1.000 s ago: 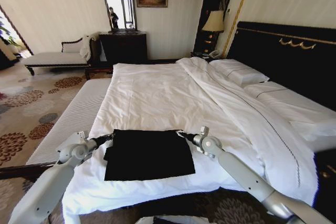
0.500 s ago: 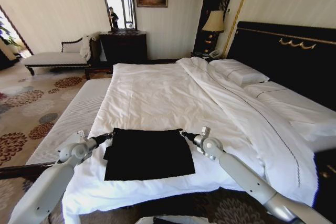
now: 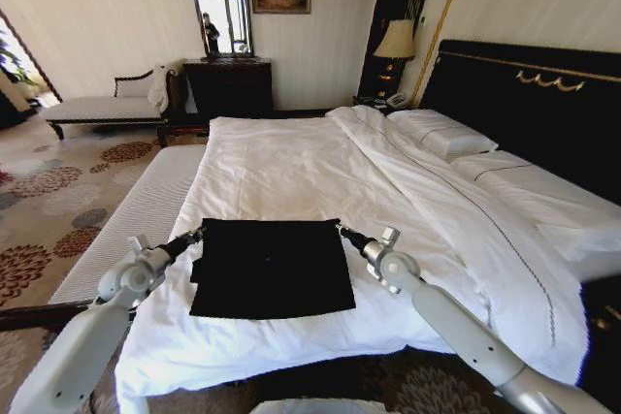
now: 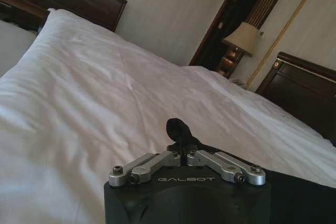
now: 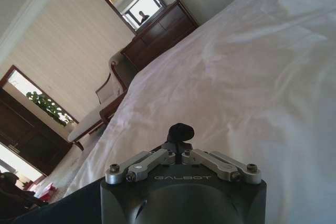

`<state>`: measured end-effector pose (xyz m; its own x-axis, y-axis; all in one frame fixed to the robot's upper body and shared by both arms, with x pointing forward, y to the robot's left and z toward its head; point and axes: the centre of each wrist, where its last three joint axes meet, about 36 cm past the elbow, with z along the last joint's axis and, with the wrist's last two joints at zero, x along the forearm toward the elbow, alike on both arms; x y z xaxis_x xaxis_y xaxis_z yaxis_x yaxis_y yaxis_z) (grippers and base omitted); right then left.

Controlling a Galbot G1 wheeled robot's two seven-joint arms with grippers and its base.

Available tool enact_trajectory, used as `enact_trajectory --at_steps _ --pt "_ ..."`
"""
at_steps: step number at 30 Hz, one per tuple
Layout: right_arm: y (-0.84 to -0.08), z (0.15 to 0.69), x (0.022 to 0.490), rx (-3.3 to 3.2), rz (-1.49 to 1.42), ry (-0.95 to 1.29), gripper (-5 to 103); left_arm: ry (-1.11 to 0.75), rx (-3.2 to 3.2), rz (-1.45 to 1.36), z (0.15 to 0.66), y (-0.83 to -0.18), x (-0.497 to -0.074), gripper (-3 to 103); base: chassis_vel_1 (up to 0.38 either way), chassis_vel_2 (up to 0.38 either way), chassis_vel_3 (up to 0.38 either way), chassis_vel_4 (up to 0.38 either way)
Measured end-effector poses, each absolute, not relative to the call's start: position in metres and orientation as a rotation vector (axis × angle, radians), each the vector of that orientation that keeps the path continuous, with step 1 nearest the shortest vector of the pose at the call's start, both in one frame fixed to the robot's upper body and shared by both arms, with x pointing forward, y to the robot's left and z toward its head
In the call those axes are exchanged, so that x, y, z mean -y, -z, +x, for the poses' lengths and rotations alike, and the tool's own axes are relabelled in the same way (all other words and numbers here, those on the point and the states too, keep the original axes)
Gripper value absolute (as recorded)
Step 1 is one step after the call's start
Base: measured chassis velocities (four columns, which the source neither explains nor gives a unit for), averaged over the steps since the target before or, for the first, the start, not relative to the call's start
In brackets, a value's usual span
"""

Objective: Fold the clothes on the bed.

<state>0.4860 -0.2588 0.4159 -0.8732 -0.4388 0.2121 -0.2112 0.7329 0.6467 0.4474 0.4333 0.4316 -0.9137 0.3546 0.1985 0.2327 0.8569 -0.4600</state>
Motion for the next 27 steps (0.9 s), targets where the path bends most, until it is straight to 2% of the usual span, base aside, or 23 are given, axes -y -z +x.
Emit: enact_trajectory --at_steps 5,19,27 --pt "-0.426 0.483 0.257 2.661 0.613 0.987 1 -0.702 2.832 -0.508 0.446 -0.435 -0.436 0 0.0 0.0 0.0 0.0" --pt "-0.42 0.477 0.26 2.776 0.869 1.169 1 -0.749 2.94 -0.658 0.438 -0.436 -0.45 0 0.0 0.0 0.0 0.0" --pt "-0.433 0.476 0.265 2.831 1.012 1.204 1 -0.753 3.022 -0.773 0.431 -0.468 -0.457 0 0.0 0.0 0.0 0.0"
